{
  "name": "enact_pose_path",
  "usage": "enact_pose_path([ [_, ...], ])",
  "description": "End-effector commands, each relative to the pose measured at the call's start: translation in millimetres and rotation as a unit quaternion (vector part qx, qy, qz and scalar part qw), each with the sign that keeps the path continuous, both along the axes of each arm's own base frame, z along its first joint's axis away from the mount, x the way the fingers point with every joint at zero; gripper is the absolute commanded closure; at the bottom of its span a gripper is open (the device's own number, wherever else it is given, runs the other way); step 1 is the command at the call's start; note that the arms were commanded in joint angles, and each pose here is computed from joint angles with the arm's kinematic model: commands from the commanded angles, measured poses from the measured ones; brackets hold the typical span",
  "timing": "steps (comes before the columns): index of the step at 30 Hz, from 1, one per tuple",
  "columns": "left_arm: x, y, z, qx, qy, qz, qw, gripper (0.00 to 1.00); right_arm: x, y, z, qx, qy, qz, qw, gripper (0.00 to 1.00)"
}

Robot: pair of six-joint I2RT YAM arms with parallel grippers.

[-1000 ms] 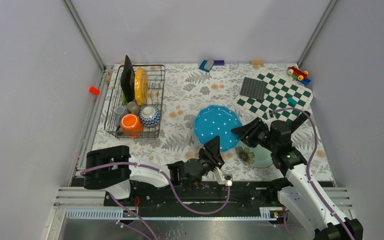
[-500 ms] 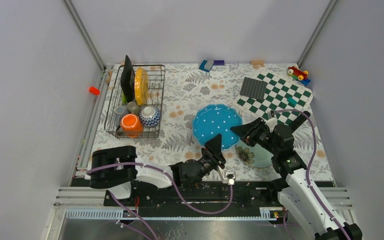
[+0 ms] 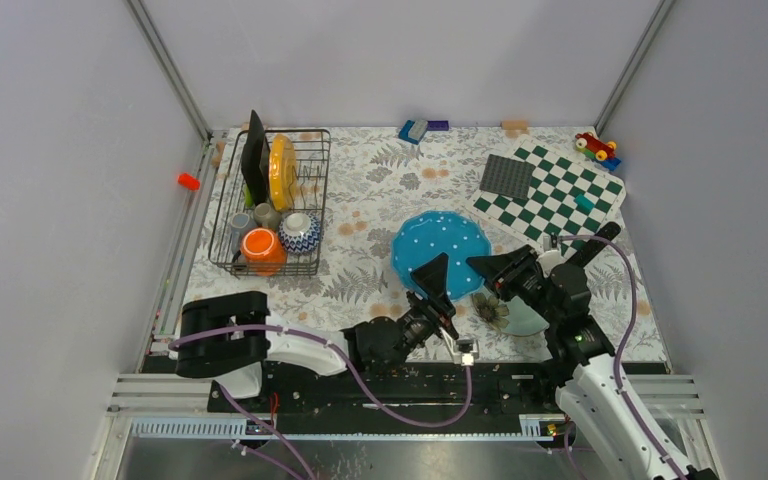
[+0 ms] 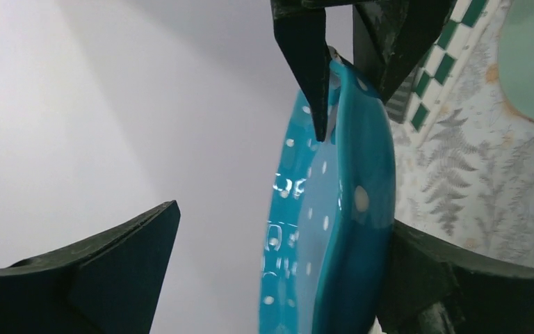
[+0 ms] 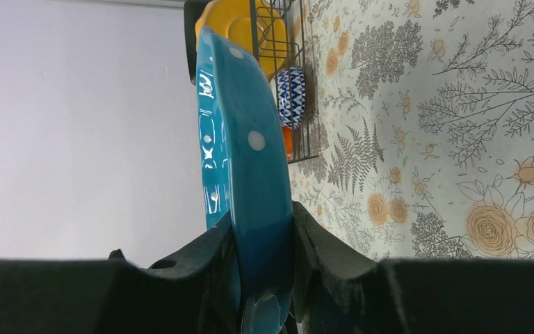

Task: Unload the mixed dishes from the dish rack
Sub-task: Pick up the plate from the dish rack, then place the plate at the center of the board.

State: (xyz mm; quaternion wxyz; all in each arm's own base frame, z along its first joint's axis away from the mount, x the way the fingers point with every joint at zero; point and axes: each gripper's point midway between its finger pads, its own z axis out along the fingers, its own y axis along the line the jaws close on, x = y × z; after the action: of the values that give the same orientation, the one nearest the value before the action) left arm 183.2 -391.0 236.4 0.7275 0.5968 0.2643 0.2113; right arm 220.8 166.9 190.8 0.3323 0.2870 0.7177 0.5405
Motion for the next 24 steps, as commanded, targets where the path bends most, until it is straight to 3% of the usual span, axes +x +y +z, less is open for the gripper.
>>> enact_pose_path([
  [1,-9.0,-1.4,64.1,-0.134,0.092,-0.035,0.986,0.01,14.8,-13.1,51.8,0.022,-0.084,-0.056,0.995,1.00],
  [3,-24.6,-8.4,51.3,-0.094,0.185,-0.082,0.975,0.01,19.9,-20.2,52.9,0.021,-0.088,-0.081,0.993,1.00],
  [6,-85.6,-6.3,31.4,0.012,0.338,-0.212,0.917,0.01,28.9,-29.5,57.2,0.030,-0.098,-0.116,0.988,1.00],
  [8,-121.7,2.1,42.4,0.037,0.378,-0.290,0.878,0.01,33.8,-32.2,59.4,0.044,-0.106,-0.129,0.985,1.00],
  [11,-140.3,10.8,69.4,0.020,0.399,-0.332,0.854,0.01,39.7,-35.1,59.4,0.049,-0.109,-0.143,0.983,1.00],
  [14,-142.2,8.1,106.6,-0.056,0.417,-0.350,0.837,0.01,42.1,-38.0,52.5,0.021,-0.107,-0.150,0.983,1.00],
  [17,-129.3,1.8,152.8,-0.180,0.428,-0.350,0.814,0.01,41.5,-47.9,37.3,0.015,-0.100,-0.175,0.979,1.00],
  [21,-77.9,5.0,203.4,-0.363,0.445,-0.257,0.778,0.01,34.5,-70.1,18.4,-0.025,-0.086,-0.223,0.971,1.00],
  [24,-41.9,14.3,217.2,-0.449,0.461,-0.169,0.746,0.01,23.1,-87.9,12.9,-0.071,-0.090,-0.250,0.961,1.00],
])
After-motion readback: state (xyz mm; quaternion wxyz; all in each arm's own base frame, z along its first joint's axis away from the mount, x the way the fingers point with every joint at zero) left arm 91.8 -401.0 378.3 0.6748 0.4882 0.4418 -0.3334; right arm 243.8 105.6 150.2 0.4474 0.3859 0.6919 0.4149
